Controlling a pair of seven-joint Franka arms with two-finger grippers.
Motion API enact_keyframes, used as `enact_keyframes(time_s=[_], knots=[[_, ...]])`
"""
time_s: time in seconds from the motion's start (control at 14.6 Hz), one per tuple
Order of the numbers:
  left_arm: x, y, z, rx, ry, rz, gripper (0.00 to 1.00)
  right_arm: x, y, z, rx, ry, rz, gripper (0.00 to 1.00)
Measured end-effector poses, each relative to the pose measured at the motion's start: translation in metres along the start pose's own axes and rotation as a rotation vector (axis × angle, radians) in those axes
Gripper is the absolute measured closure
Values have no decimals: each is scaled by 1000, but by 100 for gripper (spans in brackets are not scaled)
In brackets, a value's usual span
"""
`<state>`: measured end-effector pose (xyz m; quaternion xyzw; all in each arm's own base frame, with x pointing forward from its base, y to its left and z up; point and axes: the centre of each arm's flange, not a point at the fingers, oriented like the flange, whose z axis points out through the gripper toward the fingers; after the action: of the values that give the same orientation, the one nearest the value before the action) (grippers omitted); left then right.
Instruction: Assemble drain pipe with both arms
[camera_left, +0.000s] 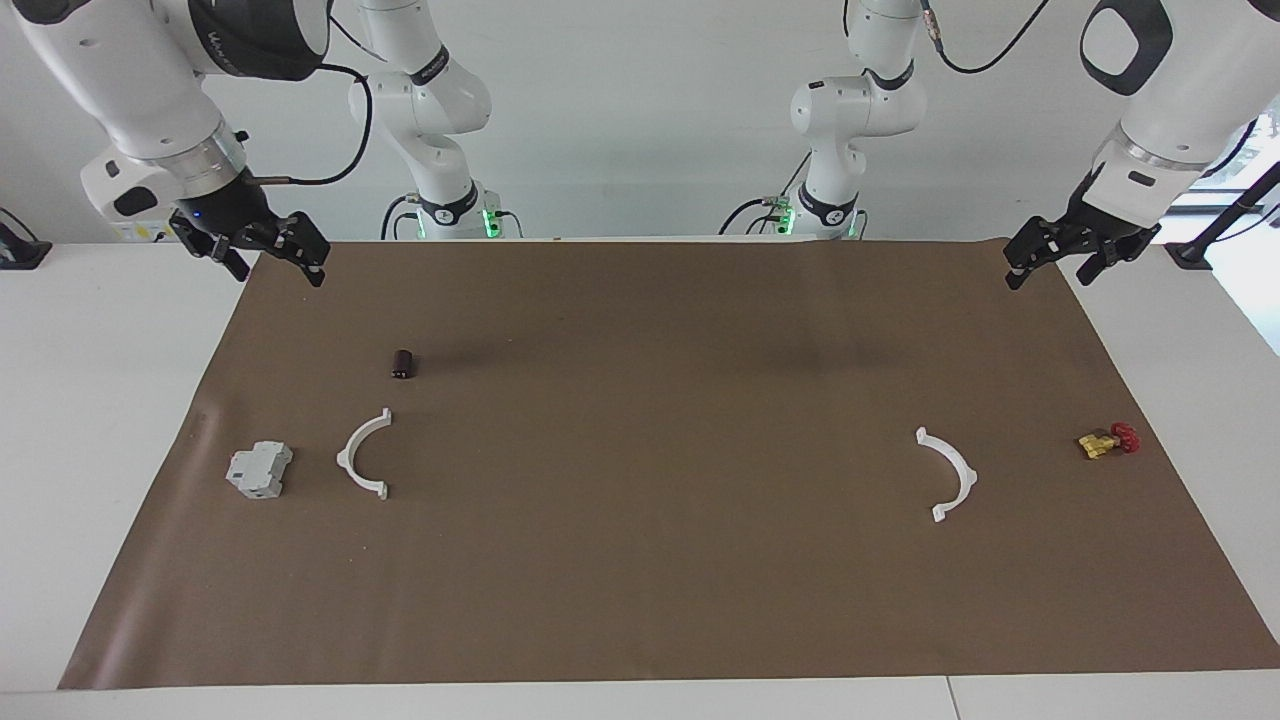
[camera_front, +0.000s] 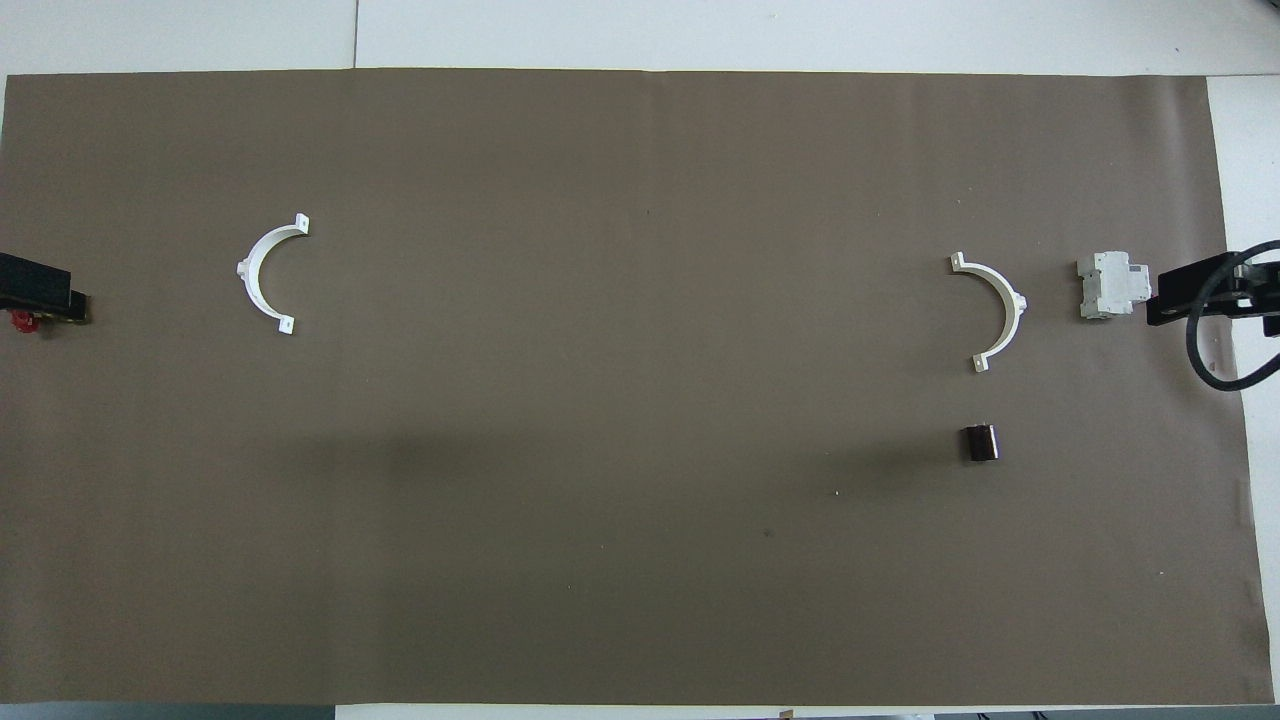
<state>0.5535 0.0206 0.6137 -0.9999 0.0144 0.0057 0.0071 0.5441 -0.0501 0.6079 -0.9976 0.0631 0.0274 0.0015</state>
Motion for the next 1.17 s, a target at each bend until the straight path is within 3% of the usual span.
enact_keyframes(time_s=[0.21,0.48,0.69,0.89,1.17], knots=[[0,0,0,0,-1,0,0,0,1,0,0,3,-22,0],[0,0,1,0,-1,-2,0,17,-1,18,-1,101,-89,0],[0,0,1,0,-2,-2,0,51,-5,75,-11,136,-126,0],[-1,1,2,-1,-10,-1,0,84,-12,160,-26,162,-180,0],[1,1,7,-1,-4,0,0,77,-7,244,-32,134,-212,0]])
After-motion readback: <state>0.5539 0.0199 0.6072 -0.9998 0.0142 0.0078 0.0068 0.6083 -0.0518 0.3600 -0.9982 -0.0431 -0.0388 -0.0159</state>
